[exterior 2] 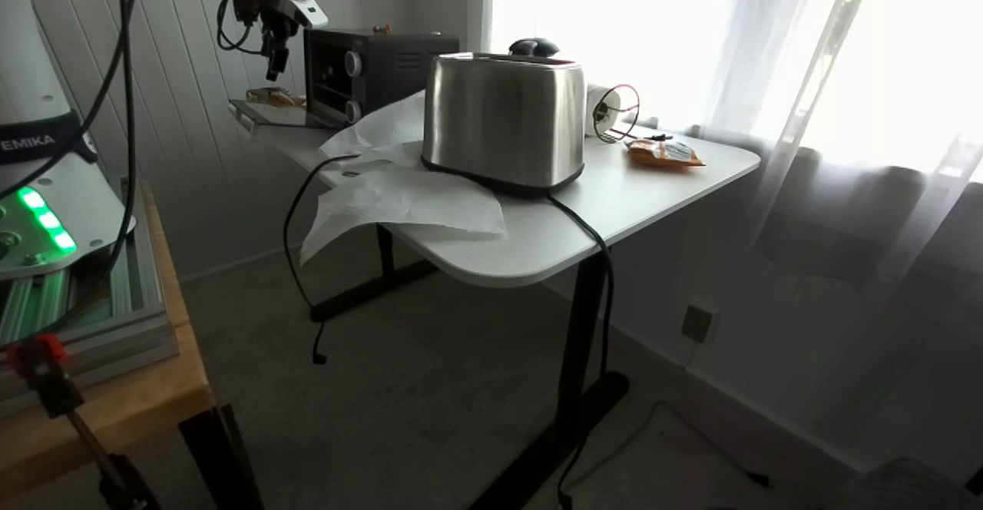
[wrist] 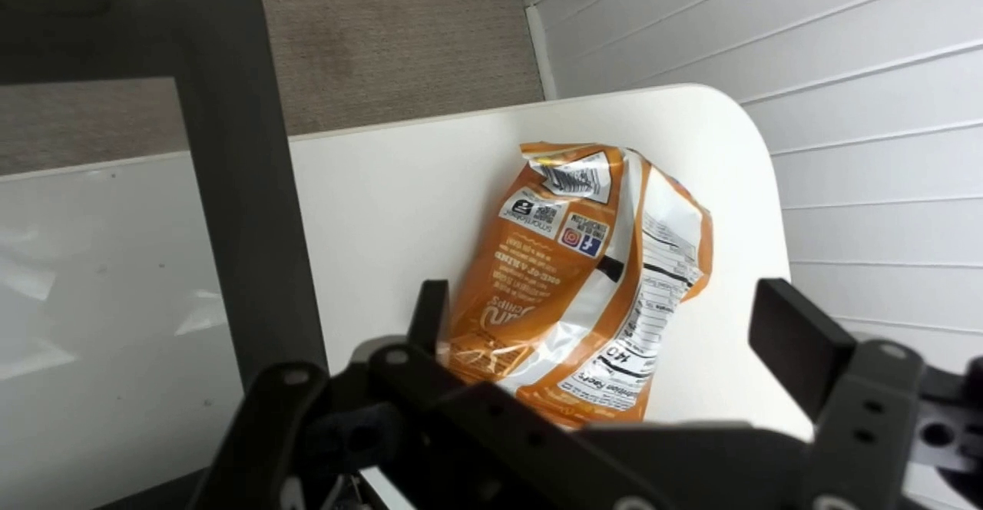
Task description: Open the microwave door and put the orange packet in the microwave
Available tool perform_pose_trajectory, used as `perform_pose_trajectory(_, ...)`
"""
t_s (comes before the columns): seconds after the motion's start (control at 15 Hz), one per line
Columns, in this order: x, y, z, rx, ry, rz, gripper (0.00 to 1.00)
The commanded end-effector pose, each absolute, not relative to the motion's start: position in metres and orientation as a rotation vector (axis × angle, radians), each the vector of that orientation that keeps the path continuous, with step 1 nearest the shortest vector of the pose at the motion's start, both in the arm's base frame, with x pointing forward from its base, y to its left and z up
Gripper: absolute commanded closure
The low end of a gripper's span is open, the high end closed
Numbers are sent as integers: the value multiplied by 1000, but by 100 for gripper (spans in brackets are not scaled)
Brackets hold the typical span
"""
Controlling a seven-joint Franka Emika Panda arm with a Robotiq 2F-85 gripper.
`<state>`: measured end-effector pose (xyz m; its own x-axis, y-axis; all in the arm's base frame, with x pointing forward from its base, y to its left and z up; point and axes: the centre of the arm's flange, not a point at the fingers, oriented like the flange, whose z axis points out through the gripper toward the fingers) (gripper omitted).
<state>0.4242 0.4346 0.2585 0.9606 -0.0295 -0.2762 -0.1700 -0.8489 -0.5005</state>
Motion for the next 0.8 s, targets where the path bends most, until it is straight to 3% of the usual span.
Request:
perform_pose_trajectory(0.0,433,438,245,-2614,81,404,0)
perform_pose_trajectory(0.73,439,485,253,-2716,-188,391,0)
